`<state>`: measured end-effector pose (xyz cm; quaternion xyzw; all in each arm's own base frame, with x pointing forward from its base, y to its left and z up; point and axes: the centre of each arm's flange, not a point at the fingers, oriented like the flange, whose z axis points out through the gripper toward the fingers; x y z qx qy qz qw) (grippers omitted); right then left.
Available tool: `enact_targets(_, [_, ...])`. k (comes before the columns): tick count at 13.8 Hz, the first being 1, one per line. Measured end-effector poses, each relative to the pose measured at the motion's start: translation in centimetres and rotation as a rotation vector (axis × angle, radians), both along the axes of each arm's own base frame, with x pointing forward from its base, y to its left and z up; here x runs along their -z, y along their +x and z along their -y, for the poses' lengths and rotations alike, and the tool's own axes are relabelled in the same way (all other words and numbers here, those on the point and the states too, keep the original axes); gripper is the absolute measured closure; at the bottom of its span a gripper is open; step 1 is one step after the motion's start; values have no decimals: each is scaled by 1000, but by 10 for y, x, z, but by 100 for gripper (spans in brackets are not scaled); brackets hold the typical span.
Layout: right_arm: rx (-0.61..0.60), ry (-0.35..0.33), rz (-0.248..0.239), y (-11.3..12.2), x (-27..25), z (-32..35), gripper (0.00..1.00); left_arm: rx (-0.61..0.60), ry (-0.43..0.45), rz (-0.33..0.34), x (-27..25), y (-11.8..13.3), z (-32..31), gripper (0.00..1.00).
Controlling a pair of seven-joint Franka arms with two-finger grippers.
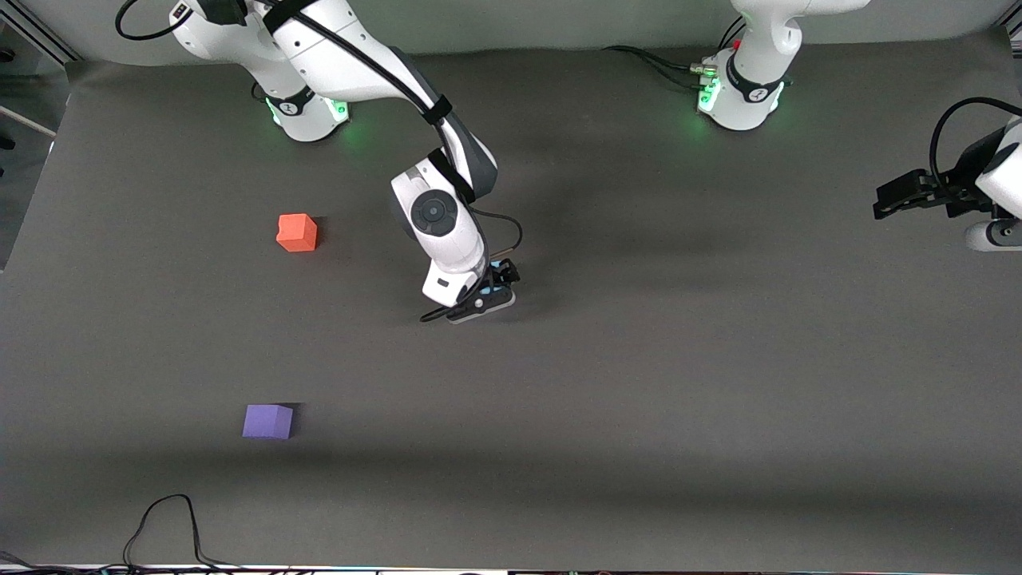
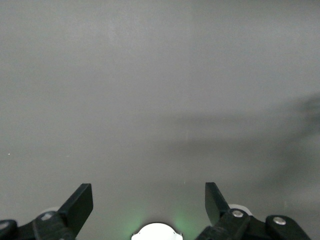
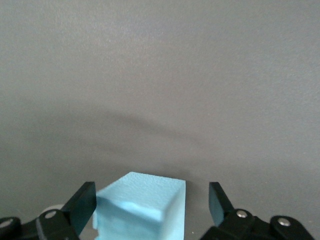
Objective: Place blue block between orange and purple blocks
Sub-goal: 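Hold the blue cube in the right gripper above the table middle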
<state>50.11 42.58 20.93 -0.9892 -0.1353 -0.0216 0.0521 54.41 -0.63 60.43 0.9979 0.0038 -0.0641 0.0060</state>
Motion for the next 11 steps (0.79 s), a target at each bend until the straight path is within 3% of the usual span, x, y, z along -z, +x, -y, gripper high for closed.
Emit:
enact_targets(3, [6,11,13,3,-14,2,0,5,1,3,0,0,3,0])
enact_targets(11, [19,-32,-45,-24,11,10,0,63,-4,-2,3,2,2,0])
